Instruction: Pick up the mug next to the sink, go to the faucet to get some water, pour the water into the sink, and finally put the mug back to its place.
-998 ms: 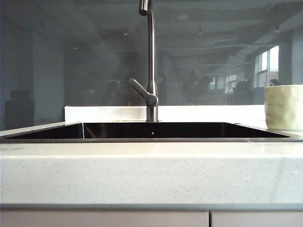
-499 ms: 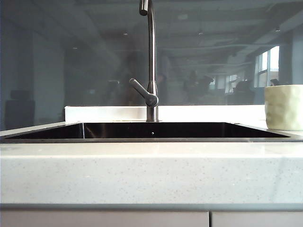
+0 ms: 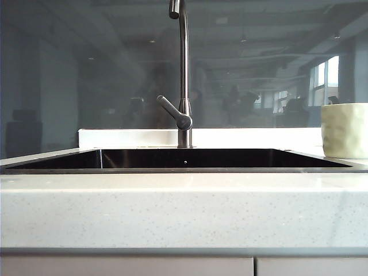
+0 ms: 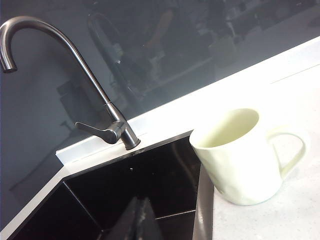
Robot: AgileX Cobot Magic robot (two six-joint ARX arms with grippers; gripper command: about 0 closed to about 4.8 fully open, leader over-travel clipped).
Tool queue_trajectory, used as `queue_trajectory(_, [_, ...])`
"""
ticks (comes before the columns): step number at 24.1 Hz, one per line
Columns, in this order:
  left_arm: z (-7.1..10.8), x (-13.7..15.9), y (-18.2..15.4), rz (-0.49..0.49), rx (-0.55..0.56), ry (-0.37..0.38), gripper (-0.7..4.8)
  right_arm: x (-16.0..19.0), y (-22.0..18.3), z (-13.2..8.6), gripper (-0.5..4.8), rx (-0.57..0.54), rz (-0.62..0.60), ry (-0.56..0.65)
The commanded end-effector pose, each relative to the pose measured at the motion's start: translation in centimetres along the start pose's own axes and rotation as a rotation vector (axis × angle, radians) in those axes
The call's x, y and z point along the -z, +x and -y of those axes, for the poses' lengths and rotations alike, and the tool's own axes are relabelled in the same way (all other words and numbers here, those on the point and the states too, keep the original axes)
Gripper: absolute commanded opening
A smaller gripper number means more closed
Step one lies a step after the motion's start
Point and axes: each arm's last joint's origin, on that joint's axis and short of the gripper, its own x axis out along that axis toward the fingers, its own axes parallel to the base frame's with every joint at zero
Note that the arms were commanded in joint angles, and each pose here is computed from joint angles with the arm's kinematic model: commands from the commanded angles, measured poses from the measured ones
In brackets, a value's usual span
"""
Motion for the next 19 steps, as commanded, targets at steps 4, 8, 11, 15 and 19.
queue_trajectory(4, [-0.03, -0.30, -0.01, 0.022, -0.008, -0.001, -0.03, -0.29, -0.01, -0.17, -0.06, -0.012, 0.017, -0.002])
queue_trajectory(8, [-0.02, -0.20, -0.01, 0.012, -0.005, -0.002, -0.03, -0.29, -0.01, -0.17, -0.06, -0.012, 0.017, -0.002])
queue_trajectory(11, [-0.02, -0.14, 0.00, 0.006, -0.005, -0.002, -0.02, -0.29, -0.01, -0.17, -0.06, -0.012, 0.017, -0.002])
queue_trajectory(15, [-0.02, -0.14, 0.00, 0.006, -0.005, -0.002, -0.03, -0.29, -0.01, -0.17, -0.06, -0.012, 0.017, -0.002])
queue_trajectory(19, [-0.02, -0.14, 0.00, 0.006, -0.005, -0.002, -0.02, -0.29, -0.01, -0.17, -0.06, -0.012, 0.017, -0.002])
